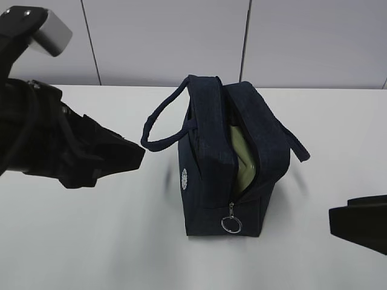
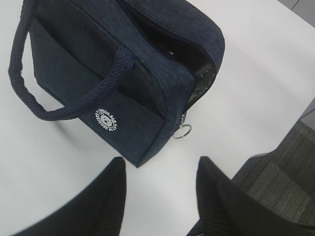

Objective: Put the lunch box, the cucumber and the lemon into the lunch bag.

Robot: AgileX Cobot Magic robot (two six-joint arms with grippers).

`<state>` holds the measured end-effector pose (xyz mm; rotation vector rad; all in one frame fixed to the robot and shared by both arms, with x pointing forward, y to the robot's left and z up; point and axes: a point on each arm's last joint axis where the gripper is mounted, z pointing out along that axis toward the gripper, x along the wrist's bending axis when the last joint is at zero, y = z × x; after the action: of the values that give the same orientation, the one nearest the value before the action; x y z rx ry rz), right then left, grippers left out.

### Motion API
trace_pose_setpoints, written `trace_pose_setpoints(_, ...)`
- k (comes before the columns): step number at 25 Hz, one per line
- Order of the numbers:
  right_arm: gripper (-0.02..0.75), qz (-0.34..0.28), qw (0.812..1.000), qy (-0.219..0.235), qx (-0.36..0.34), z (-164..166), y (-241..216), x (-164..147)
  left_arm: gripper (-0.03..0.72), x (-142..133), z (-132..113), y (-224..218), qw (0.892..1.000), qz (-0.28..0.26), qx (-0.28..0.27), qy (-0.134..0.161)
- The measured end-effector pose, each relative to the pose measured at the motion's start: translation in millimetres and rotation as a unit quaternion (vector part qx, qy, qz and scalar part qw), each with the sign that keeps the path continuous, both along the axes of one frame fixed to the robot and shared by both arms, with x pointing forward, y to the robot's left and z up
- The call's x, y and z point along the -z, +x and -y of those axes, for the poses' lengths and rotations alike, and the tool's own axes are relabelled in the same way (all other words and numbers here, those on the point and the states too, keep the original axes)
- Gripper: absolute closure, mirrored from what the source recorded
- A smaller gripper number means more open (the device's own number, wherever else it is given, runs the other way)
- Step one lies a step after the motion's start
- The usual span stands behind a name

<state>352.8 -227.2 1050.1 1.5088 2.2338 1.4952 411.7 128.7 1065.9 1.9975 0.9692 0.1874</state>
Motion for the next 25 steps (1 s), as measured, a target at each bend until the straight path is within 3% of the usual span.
trace_pose_setpoints(8,0.365,0.011,0.999,-0.007,-0.037,-4.8,10.6,5.2,0.368,0.1,0.1,-0.2,1.0,-0.002,0.0,-0.001)
trace_pose_setpoints(12,0.316,-0.017,0.998,-0.007,-0.055,-9.6,27.2,18.5,0.368,0.0,0.2,-0.3,1.0,-0.003,-0.001,-0.002)
trace_pose_setpoints(18,0.305,-0.052,0.994,0.0,-0.101,-18.5,51.8,44.7,0.368,0.2,0.3,-0.6,1.0,-0.006,0.0,-0.003)
trace_pose_setpoints(25,0.305,-0.043,0.99,0.002,-0.133,-24.6,73.4,70.0,0.377,0.2,0.3,-0.6,1.0,-0.006,0.0,-0.003)
